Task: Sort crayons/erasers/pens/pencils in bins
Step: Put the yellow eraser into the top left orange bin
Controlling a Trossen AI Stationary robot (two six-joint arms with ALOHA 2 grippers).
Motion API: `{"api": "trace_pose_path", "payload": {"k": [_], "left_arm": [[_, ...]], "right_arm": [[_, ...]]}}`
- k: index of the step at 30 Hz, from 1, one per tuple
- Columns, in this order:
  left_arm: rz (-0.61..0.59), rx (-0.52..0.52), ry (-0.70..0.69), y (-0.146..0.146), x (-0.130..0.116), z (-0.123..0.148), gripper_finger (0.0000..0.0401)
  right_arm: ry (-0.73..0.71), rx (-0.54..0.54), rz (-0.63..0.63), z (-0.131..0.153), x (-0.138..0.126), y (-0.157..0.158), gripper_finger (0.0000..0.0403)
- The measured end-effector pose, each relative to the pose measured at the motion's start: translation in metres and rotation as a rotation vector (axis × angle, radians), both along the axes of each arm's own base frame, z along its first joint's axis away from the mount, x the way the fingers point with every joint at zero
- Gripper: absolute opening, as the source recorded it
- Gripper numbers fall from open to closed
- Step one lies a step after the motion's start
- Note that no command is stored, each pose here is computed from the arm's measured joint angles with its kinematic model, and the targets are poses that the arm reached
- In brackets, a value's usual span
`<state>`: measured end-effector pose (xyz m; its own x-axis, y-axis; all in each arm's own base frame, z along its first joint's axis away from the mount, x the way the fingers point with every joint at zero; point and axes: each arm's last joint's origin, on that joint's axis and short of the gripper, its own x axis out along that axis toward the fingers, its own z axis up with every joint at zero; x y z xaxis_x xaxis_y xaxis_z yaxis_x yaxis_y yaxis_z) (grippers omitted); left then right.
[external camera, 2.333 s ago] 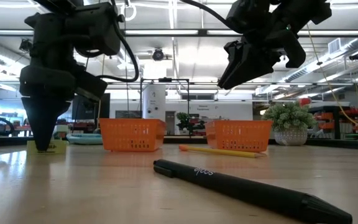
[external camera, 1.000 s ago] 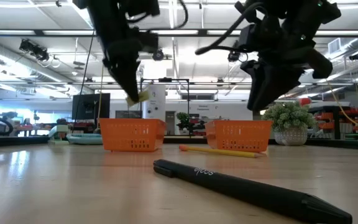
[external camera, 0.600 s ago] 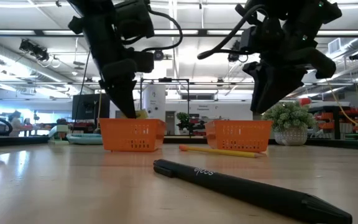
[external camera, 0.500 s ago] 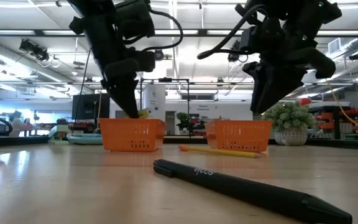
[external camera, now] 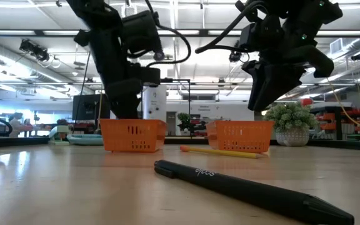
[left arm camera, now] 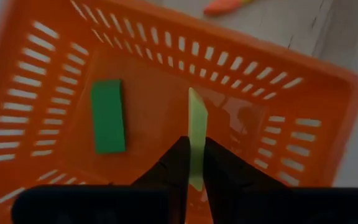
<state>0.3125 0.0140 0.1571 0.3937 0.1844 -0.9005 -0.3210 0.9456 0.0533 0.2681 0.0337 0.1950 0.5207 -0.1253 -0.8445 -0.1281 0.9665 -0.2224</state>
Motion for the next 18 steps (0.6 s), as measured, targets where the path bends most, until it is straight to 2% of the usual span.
{"api": "trace_pose_path", "payload": {"k": [6,13,18], "left_arm": [[0.003,0.0,0.015,0.001,0.001,-0.0047,0.0033],[0.004,0.004,-0.007,0.0009,0.003,-0.0039,0.0061],[0.007,0.013,-0.05,0.0012,0.0067,-0.002,0.0066]], "right_arm": [[-0.003,0.0,0.0,0.0002,0.0003,0.0,0.0102],[-0.008,0.001,0.0,0.0004,0.0007,0.0001,0.0102],[-0.011,0.001,0.0,0.0005,0.0009,0.0001,0.0102]]}}
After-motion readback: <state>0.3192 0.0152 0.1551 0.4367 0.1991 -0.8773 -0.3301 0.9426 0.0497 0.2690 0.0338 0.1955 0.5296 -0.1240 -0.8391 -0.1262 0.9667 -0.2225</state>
